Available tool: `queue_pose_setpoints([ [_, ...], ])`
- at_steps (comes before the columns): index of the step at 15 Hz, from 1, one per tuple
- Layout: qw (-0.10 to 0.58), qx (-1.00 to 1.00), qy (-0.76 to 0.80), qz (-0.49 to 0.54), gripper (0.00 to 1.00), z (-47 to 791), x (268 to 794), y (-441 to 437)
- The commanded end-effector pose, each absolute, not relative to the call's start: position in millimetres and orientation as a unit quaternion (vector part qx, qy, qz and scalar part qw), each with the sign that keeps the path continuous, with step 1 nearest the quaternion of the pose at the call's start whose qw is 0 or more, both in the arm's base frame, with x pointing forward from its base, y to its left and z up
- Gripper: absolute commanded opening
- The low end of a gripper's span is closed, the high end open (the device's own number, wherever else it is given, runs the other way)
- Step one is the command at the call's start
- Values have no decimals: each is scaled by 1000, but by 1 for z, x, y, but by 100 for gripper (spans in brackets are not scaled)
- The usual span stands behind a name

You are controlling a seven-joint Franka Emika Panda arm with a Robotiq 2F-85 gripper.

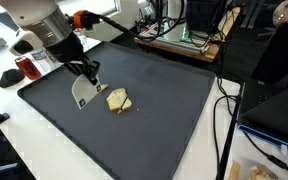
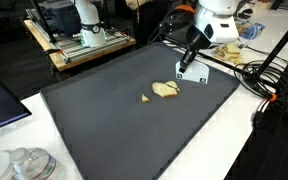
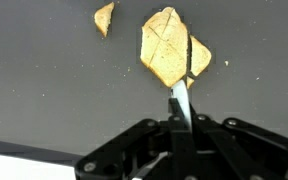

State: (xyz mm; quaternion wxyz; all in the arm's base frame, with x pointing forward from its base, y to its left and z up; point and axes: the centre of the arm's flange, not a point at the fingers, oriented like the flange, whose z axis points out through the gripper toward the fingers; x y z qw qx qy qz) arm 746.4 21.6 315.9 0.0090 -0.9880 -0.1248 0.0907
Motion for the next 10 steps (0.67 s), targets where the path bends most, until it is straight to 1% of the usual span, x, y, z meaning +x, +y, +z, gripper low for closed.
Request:
queue_pose_setpoints([
  [1,-42,-990,-90,101,1,317,739,36],
  [6,-106,-979,-127,117,1,310,707,40],
  [10,-182,-955,-200,118,1,307,687,23],
])
